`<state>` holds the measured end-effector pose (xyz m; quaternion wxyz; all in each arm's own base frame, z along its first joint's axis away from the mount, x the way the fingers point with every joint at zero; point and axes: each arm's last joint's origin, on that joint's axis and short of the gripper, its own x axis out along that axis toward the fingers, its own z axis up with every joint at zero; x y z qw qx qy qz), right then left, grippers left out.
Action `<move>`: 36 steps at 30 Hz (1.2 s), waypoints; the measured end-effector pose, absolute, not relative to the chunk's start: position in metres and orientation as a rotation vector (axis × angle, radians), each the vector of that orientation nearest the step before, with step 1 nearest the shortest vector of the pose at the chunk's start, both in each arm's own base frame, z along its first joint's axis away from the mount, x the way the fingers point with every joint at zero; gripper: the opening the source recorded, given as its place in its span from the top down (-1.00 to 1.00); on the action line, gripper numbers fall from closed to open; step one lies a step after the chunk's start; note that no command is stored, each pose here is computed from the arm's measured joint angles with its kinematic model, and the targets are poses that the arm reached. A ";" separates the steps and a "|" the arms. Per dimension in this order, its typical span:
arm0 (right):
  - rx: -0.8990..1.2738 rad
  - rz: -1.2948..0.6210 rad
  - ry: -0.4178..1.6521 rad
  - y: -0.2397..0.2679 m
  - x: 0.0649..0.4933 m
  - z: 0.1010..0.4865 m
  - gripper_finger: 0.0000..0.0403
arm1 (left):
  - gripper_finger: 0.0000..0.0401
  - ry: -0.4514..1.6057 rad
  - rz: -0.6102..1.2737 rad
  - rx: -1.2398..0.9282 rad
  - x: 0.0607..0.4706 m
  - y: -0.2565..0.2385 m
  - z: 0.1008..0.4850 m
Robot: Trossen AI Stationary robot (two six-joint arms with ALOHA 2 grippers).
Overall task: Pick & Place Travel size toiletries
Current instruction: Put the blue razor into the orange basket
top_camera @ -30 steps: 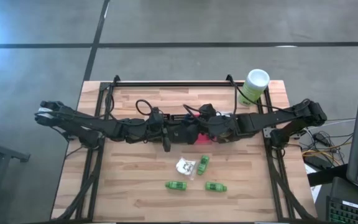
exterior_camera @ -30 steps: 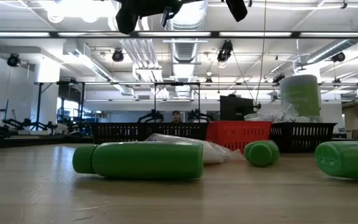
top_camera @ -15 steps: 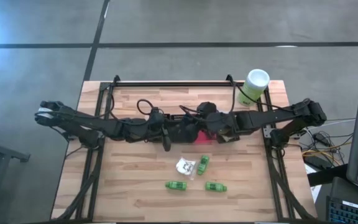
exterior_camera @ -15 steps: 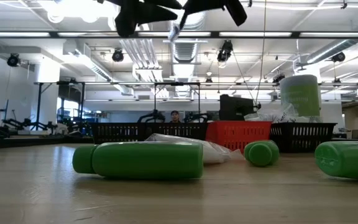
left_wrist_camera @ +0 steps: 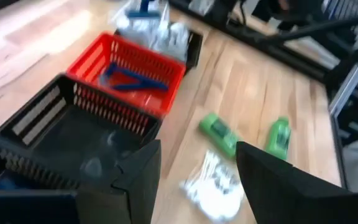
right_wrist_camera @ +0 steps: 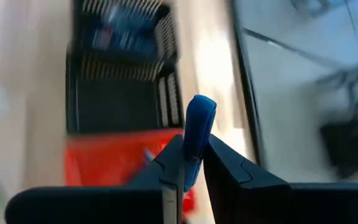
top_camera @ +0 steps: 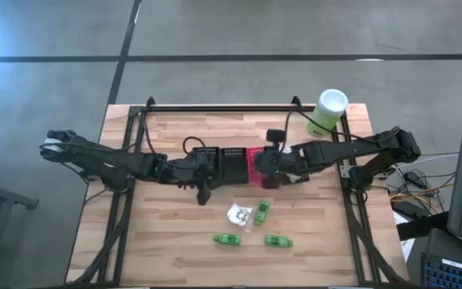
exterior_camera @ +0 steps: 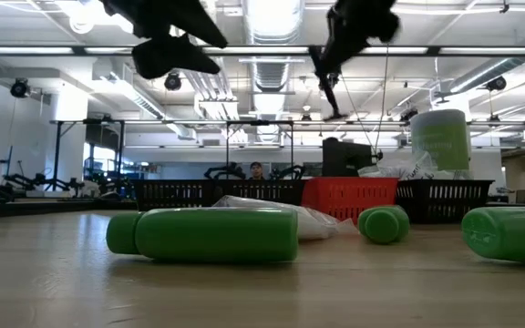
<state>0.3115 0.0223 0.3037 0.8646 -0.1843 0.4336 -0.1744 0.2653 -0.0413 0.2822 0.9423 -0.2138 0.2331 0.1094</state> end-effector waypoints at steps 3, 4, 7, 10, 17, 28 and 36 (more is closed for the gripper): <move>-0.631 -0.231 1.032 0.023 0.311 0.287 0.81 | -0.05 0.487 0.223 -0.430 0.259 -0.042 0.284; -0.715 -0.182 1.063 0.023 0.312 0.282 0.81 | -0.05 0.487 0.222 -0.430 0.257 -0.042 0.284; -0.924 -0.042 1.117 0.023 0.316 0.269 0.81 | -0.05 0.491 0.228 -0.447 0.253 -0.042 0.281; -1.044 0.090 1.118 0.025 0.319 0.258 0.81 | -0.05 0.500 0.246 -0.484 0.249 -0.041 0.275; -1.075 0.237 1.152 0.026 0.323 0.236 0.81 | -0.04 0.515 0.295 -0.523 0.242 -0.040 0.260; -1.241 0.373 1.194 0.021 0.328 0.203 0.76 | -0.04 0.501 0.321 -0.516 0.239 -0.039 0.253; -1.303 0.435 1.245 0.019 0.321 0.186 0.75 | -0.04 0.501 0.320 -0.514 0.239 -0.039 0.253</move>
